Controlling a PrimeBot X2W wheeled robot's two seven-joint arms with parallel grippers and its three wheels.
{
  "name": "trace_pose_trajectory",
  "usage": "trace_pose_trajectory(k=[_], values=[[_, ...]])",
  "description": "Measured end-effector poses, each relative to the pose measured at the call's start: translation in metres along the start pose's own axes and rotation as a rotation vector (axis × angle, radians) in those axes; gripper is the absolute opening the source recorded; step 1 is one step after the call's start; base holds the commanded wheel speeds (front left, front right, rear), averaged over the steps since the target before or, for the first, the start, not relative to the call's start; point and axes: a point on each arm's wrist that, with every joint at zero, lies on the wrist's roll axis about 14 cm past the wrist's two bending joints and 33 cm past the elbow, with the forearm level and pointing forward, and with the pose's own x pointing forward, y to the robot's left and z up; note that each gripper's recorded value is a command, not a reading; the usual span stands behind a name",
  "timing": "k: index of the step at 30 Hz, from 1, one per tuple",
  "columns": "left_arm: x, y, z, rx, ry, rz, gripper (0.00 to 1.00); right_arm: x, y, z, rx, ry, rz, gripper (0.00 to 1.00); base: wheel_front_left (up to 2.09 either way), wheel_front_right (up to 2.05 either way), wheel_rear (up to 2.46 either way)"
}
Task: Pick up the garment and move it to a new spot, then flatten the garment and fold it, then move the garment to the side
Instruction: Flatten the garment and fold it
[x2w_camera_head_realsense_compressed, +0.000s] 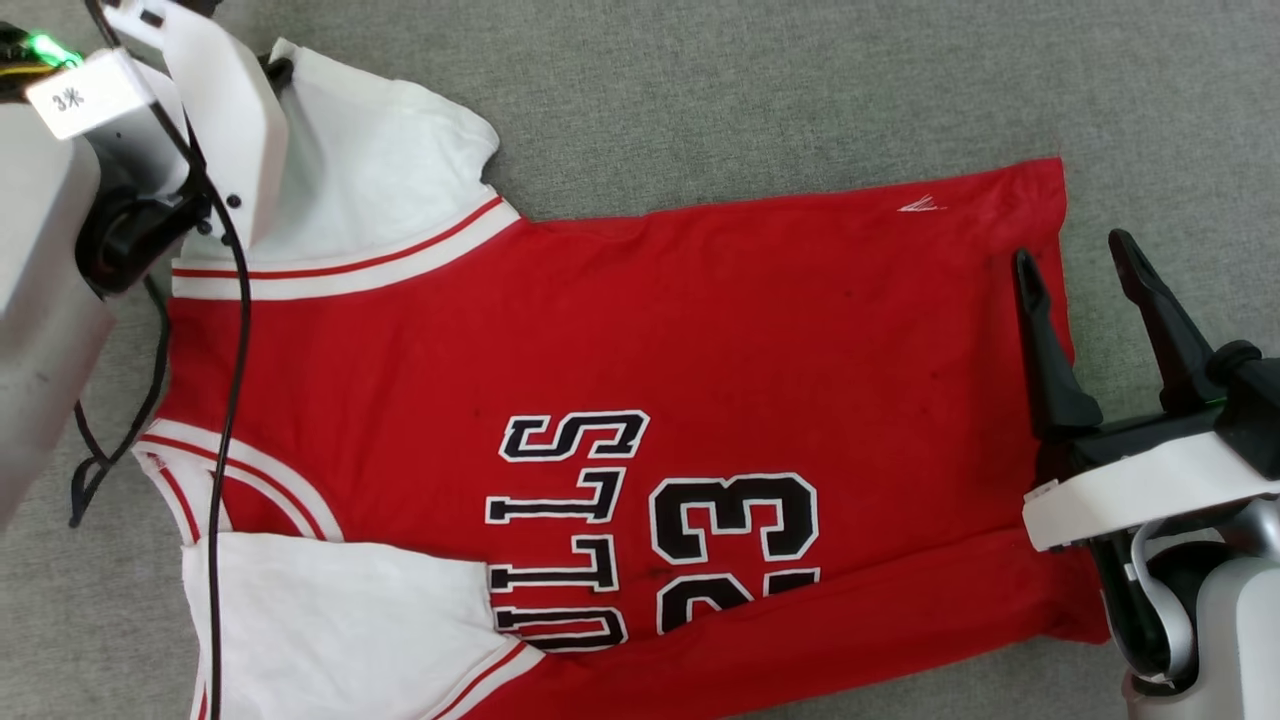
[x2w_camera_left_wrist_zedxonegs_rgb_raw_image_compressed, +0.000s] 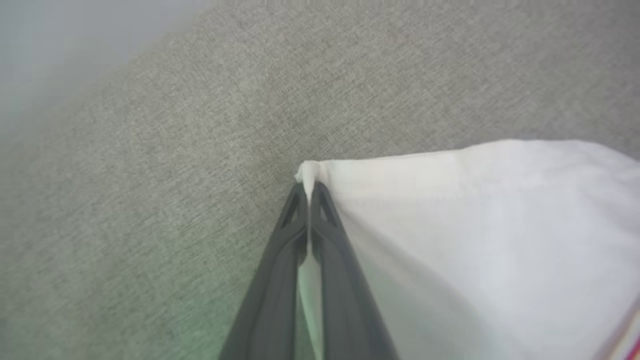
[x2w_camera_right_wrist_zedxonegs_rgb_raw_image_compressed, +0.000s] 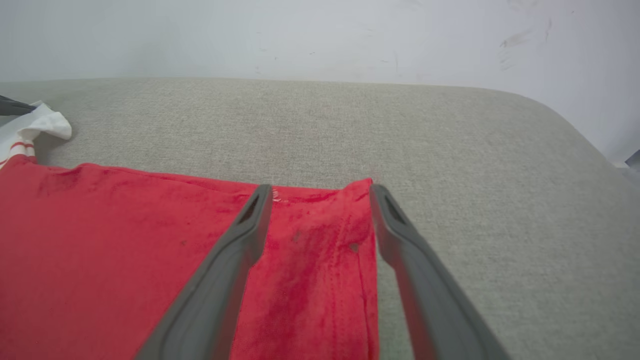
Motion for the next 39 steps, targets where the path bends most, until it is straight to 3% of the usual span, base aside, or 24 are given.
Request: trace_pose_trajectory(k=[8, 12, 18, 27, 30, 39], values=[[-0.029, 0.017, 0.033, -0.019, -0.210, 0.071, 0.00, -0.003, 0.005, 0.011, -0.012, -0.010, 0.012, 1.00, 0.00, 0.00, 0.00], [-0.052, 0.010, 0.047, -0.027, -0.313, 0.080, 0.00, -0.008, 0.005, 0.017, -0.020, 0.006, 0.016, 1.00, 0.00, 0.00, 0.00], [-0.095, 0.002, 0.059, -0.009, -0.422, 0.102, 0.00, -0.013, -0.006, 0.014, -0.086, 0.121, 0.035, 1.00, 0.00, 0.00, 0.00], [-0.152, -0.007, 0.047, 0.022, -0.496, 0.140, 0.00, 0.014, -0.013, 0.007, -0.146, 0.336, 0.099, 1.00, 0.00, 0.00, 0.00], [-0.162, -0.012, 0.040, 0.027, -0.507, 0.144, 0.00, 0.027, -0.022, 0.001, -0.208, 0.414, 0.106, 1.00, 0.00, 0.00, 0.00], [-0.173, -0.025, 0.031, 0.037, -0.524, 0.135, 0.00, 0.052, -0.018, -0.037, -0.240, 0.616, 0.149, 1.00, 0.00, 0.00, 0.00]])
